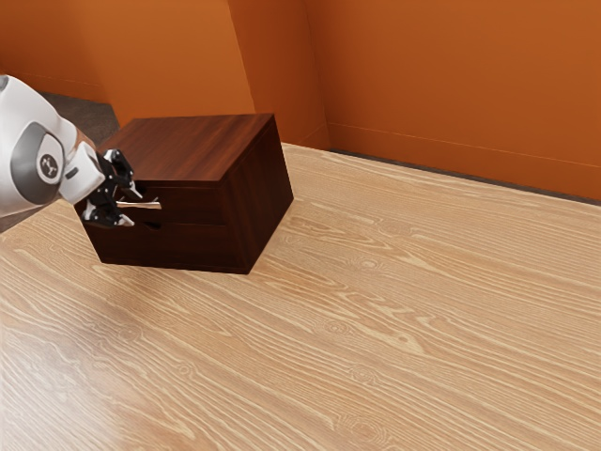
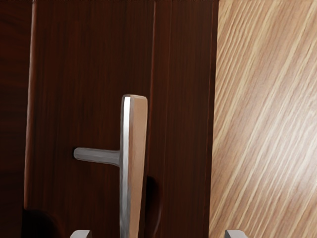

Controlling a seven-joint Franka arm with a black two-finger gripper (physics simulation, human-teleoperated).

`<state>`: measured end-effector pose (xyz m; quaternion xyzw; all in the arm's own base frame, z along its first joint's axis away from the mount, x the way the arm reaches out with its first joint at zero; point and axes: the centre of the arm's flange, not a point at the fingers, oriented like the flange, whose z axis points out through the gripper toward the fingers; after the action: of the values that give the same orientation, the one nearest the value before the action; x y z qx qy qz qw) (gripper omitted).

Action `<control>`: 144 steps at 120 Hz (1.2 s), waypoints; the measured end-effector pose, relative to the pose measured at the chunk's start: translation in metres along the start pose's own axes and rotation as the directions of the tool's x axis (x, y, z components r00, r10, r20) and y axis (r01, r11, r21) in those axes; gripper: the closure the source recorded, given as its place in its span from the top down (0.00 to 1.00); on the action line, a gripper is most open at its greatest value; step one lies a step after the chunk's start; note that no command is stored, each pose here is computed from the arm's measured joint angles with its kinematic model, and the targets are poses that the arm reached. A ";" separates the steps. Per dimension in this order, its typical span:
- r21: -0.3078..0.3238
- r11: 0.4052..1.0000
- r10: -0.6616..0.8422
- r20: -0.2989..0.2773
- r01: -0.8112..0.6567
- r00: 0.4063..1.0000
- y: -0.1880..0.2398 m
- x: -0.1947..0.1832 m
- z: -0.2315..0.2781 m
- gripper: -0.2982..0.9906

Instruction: Pull the drawer handle with one arm to open the drawer

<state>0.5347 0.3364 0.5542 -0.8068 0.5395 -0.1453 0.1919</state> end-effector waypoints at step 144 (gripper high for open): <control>-0.029 0.999 -0.026 -0.017 0.025 1.000 0.028 -0.001 -0.017 0.24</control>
<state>0.5044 0.3251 0.5564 -0.8149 0.5330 -0.1472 0.1737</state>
